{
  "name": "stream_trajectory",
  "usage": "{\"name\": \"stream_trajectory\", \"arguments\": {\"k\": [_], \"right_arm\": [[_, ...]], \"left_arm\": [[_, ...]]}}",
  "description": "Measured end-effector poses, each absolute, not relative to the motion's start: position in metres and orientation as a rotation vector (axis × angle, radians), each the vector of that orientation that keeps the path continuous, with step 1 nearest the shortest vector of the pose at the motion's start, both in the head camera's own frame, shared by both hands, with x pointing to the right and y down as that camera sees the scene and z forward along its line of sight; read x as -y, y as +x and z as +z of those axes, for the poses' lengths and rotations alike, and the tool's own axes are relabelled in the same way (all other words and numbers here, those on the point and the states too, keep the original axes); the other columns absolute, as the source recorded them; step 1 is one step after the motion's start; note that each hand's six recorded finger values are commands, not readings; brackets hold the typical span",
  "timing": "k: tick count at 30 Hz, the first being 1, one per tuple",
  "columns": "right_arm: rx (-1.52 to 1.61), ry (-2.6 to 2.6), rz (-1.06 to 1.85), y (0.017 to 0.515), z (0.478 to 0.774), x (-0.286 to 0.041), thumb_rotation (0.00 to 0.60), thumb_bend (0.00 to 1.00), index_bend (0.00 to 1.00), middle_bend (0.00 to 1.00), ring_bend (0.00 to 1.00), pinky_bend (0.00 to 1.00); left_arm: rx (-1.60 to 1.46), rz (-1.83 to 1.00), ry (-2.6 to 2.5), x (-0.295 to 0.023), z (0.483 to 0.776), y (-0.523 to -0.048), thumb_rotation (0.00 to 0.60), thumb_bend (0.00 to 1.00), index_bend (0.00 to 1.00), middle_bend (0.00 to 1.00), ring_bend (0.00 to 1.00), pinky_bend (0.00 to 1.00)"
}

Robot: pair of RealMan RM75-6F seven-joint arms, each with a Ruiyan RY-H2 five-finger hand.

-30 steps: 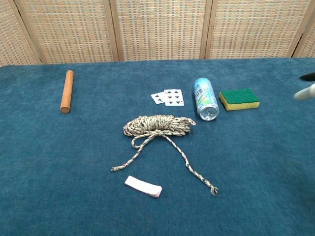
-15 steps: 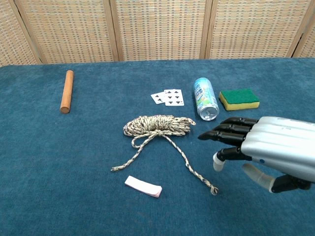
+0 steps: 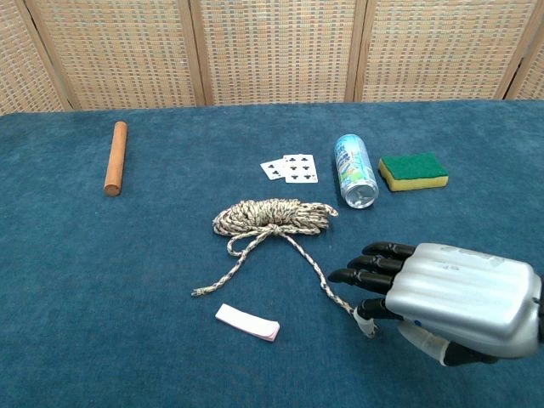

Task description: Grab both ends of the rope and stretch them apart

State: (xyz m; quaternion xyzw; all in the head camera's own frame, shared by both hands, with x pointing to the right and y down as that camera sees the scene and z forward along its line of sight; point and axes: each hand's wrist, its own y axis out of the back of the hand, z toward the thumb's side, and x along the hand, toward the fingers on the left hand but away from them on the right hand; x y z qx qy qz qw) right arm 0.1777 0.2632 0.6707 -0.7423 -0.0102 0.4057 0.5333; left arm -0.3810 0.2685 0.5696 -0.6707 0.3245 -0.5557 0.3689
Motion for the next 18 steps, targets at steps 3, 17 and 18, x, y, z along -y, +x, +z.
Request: {"name": "stream_trajectory", "arguments": {"k": [3,17,18], "right_arm": [[0.024,-1.775,0.976,0.177,0.673,-0.266,0.600,0.76,0.33,0.00,0.00,0.00],[0.026,-1.726,1.072,0.191,0.691,-0.257,0.600,0.77,0.35,0.00,0.00,0.00],[0.030,-1.714,1.083,0.193,0.693,-0.254,0.600,0.76,0.35,0.00,0.00,0.00]], "left_arm": [[-0.829,-1.428,-1.722,-0.269,0.570,-0.380,0.600,0.00,0.00,0.00,0.00,0.00],[-0.832,-1.427,-1.729,-0.269,0.571,-0.381,0.600,0.00,0.00,0.00,0.00,0.00],[-0.832,-1.426,-1.730,-0.269,0.571,-0.381,0.600,0.00,0.00,0.00,0.00,0.00]]}}
